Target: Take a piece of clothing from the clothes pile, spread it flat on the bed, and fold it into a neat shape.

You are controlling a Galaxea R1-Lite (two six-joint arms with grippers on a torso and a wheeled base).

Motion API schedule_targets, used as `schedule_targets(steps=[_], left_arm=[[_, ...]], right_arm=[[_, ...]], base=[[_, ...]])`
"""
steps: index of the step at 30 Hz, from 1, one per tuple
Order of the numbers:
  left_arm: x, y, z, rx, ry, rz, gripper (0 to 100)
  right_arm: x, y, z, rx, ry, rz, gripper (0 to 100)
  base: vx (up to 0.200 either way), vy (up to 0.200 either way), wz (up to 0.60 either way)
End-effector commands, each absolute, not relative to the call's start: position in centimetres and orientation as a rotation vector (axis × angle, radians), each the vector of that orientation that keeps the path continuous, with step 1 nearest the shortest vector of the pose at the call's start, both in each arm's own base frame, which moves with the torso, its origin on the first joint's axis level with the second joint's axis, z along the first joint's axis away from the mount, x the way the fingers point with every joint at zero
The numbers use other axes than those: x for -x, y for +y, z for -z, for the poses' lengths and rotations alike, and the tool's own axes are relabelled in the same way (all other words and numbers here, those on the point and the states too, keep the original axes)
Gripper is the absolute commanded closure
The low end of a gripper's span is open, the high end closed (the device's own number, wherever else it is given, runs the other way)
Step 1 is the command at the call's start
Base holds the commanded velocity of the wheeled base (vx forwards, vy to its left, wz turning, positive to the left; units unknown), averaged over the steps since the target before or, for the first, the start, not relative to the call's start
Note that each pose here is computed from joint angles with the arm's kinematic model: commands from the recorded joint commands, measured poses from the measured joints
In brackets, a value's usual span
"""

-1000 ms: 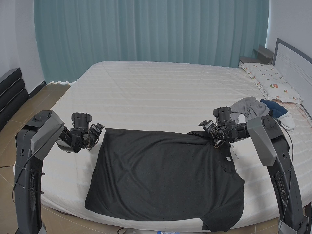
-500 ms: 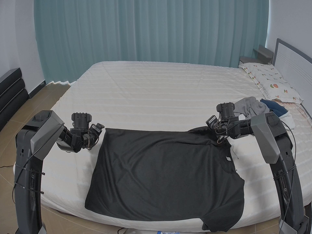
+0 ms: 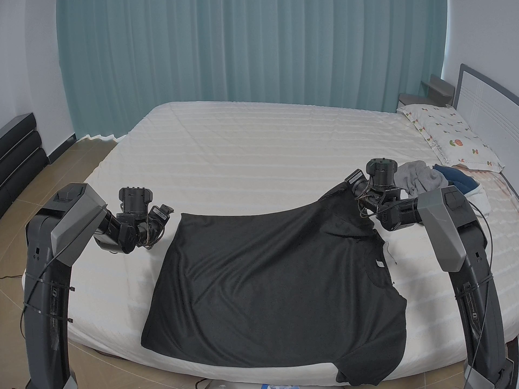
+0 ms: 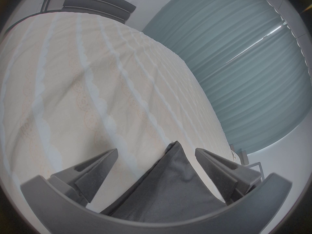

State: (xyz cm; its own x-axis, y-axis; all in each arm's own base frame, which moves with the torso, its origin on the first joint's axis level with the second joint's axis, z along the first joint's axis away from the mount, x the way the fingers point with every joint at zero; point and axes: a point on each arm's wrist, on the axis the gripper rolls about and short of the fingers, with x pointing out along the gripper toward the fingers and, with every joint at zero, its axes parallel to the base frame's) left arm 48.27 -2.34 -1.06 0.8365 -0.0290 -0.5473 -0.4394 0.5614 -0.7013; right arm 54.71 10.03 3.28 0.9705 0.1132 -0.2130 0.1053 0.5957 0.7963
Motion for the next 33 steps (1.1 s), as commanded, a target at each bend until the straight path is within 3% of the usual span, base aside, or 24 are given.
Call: schedule_targets(steps=[1, 7, 17, 33], left_arm=[[-48.3, -2.3, 1.1, 0.954, 0.546, -0.258, 0], [-48.3, -2.3, 1.1, 0.954, 0.545, -0.26, 0], [-48.3, -2.3, 1.1, 0.952, 0.545, -0.259, 0], [-48.3, -2.4, 1.1, 0.95, 0.546, -0.257, 0]], right_arm=[[-54.8, 10.1, -2.8, -0.925, 0.251, -0.013, 0], [-54.8, 10.3, -0.9, -0.86, 0.303, -0.04, 0], [-54.6, 6.8, -3.9, -0.799, 0.322, 0.03, 0], [-52.3, 3.2, 0.8, -0.751, 0.537, 0.12, 0]], base=[[0.0, 0.0, 0.0], [0.0, 0.0, 0.0], [0.0, 0.0, 0.0], [0.0, 0.0, 0.0]])
